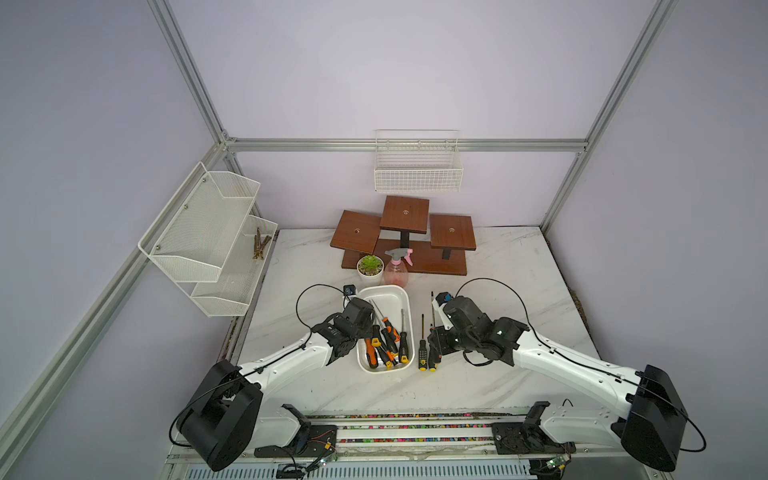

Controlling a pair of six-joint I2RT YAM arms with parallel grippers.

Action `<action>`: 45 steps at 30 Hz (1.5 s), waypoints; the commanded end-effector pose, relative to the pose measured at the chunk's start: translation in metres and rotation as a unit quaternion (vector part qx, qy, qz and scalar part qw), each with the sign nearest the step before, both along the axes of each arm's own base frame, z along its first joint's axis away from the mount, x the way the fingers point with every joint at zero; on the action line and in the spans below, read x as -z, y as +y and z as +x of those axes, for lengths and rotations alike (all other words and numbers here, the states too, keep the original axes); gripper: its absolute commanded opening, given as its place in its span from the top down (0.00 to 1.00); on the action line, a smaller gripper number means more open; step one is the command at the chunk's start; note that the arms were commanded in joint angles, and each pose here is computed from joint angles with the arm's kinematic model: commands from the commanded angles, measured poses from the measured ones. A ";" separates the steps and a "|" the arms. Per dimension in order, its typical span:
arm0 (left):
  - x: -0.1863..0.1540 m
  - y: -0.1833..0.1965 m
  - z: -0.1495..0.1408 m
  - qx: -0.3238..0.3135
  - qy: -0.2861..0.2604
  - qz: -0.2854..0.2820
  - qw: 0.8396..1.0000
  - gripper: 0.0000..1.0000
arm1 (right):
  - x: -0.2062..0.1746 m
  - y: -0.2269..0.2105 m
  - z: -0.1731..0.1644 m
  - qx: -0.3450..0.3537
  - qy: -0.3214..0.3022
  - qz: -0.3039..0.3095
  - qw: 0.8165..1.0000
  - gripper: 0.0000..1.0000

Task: Take out the screwdriver from the storage box
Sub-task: Place the screwdriver at the center of the board.

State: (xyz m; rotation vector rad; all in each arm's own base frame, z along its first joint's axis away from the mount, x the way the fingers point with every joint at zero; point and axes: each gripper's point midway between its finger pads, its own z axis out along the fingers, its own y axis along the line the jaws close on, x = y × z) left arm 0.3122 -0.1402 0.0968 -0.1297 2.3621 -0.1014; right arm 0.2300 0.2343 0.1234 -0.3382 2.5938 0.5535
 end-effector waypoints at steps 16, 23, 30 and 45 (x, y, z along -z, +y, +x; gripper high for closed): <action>-0.023 0.000 0.012 -0.001 -0.041 0.010 0.999 1.00 | 0.046 -0.022 0.006 0.034 0.039 -0.010 0.999 1.00; -0.021 -0.001 0.012 0.000 -0.038 0.011 0.999 1.00 | 0.056 -0.023 0.010 0.043 0.049 -0.003 0.998 1.00; -0.021 -0.001 0.012 0.000 -0.038 0.010 0.999 1.00 | 0.067 -0.025 0.011 0.051 0.063 0.005 0.997 1.00; -0.023 0.000 0.012 -0.001 -0.039 0.014 0.999 1.00 | 0.090 -0.028 0.007 0.061 0.094 0.018 0.994 1.00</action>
